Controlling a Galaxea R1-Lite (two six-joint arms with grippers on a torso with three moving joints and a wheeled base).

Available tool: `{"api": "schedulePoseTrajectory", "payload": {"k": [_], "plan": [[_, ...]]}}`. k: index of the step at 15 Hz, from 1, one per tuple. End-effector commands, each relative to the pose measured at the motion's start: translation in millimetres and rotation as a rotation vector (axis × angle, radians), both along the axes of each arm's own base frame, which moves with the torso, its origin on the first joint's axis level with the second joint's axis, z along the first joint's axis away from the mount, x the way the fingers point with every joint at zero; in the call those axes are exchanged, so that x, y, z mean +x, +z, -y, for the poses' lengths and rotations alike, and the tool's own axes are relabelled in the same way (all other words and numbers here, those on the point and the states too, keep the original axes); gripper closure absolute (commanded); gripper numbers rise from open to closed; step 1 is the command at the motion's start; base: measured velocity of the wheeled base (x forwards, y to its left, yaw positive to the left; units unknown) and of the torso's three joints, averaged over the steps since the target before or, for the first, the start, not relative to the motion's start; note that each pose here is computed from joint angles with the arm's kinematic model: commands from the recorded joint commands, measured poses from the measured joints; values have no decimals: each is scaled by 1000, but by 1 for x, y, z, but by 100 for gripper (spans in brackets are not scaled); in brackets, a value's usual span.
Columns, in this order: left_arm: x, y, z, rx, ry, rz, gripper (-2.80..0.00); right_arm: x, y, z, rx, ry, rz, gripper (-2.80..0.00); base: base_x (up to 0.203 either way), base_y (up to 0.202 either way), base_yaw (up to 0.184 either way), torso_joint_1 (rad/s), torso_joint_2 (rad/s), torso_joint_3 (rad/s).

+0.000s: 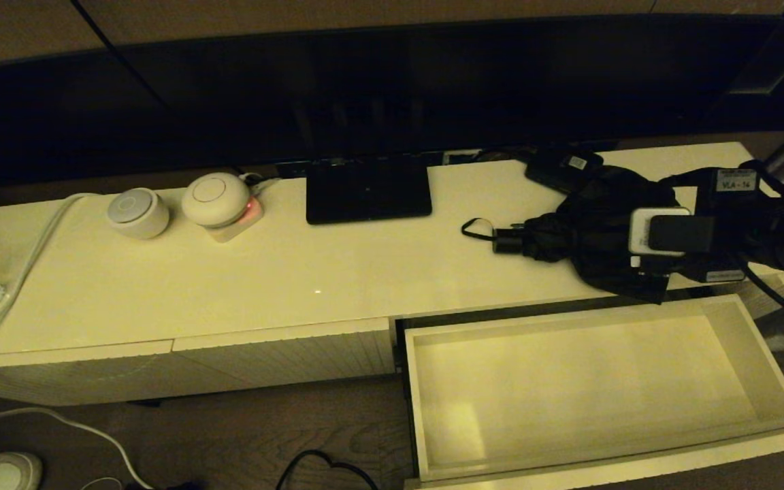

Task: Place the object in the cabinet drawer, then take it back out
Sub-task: Take the umbrella out of the drawer and put it on the table, then close the drawer

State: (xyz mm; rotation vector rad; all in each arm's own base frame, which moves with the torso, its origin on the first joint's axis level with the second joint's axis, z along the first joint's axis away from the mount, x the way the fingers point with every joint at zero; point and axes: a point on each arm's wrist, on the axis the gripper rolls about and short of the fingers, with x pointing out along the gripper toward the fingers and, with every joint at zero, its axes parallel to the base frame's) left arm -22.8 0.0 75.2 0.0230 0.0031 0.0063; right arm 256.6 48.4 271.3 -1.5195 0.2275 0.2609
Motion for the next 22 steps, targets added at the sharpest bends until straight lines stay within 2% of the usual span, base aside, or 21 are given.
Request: {"api": "schedulePoseTrajectory", "payload": {"k": [1, 5, 8, 9, 11, 17, 19, 22], "plan": [[0, -1, 0, 0, 1, -3, 0, -39, 10, 8, -7, 6, 47, 0, 0, 0, 0, 0, 0, 0], [0, -1, 0, 0, 1, -3, 0, -95, -22, 14, -30, 49, -26, 0, 0, 0, 0, 0, 0, 0], [0, -1, 0, 0, 1, -3, 0, -128, -57, 14, -52, 118, -183, 0, 0, 0, 0, 0, 0, 0], [0, -1, 0, 0, 1, -3, 0, -133, -68, 15, -40, 131, -249, 0, 0, 0, 0, 0, 0, 0], [0, -1, 0, 0, 1, -3, 0, -138, -89, 13, 19, 173, -385, 0, 0, 0, 0, 0, 0, 0], [0, -1, 0, 0, 1, -3, 0, -124, -144, 3, 65, 308, -736, 0, 0, 0, 0, 0, 0, 0], [0, -1, 0, 0, 1, -3, 0, -122, -157, 2, 65, 309, -818, 0, 0, 0, 0, 0, 0, 0], [0, -1, 0, 0, 1, -3, 0, -118, -165, 1, 65, 304, -868, 0, 0, 0, 0, 0, 0, 0]]}}
